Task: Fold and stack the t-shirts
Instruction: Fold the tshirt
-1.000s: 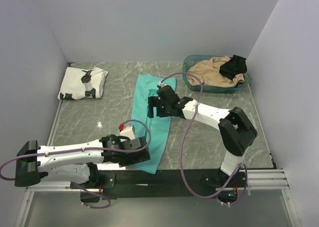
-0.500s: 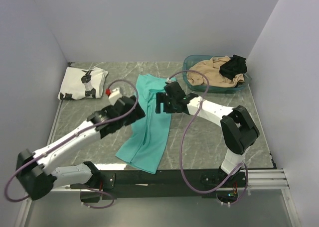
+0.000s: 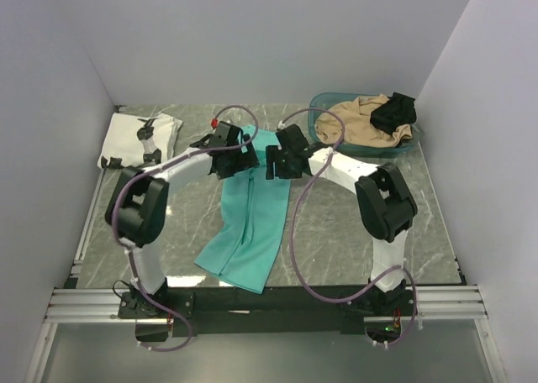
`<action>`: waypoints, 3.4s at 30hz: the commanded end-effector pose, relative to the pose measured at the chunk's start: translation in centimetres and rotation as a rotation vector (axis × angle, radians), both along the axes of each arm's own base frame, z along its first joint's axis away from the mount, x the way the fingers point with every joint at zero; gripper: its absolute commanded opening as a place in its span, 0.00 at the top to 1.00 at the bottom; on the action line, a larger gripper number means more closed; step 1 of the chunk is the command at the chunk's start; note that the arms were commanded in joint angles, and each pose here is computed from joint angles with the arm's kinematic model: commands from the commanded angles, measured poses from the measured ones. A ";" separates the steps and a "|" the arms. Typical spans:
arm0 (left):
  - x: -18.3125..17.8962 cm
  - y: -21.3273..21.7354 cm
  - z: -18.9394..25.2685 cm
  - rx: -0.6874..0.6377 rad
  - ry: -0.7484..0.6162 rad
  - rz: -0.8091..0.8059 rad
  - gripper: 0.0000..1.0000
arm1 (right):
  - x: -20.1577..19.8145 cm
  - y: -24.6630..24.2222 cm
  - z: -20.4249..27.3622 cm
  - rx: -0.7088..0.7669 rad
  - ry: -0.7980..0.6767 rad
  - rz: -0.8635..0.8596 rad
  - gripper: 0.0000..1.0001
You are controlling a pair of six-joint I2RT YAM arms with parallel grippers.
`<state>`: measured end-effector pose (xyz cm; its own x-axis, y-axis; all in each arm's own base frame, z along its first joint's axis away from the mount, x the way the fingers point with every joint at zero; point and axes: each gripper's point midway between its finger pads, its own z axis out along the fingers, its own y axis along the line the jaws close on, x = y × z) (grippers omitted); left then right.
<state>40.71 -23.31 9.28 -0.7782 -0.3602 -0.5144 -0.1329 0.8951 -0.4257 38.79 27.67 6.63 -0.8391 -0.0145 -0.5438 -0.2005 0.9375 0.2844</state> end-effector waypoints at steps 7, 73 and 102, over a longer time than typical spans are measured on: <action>1.6 -0.6 -4.3 -0.057 0.105 -0.046 0.01 | 1.6 -1.0 -3.0 -0.051 0.080 -0.011 0.64; -20.7 12.6 -7.4 -0.066 0.282 0.341 0.41 | -21.2 6.3 0.0 0.115 -0.072 0.364 0.25; -24.7 11.9 -7.5 -0.060 0.384 0.370 0.99 | -25.5 3.4 -4.7 0.013 0.045 0.275 0.88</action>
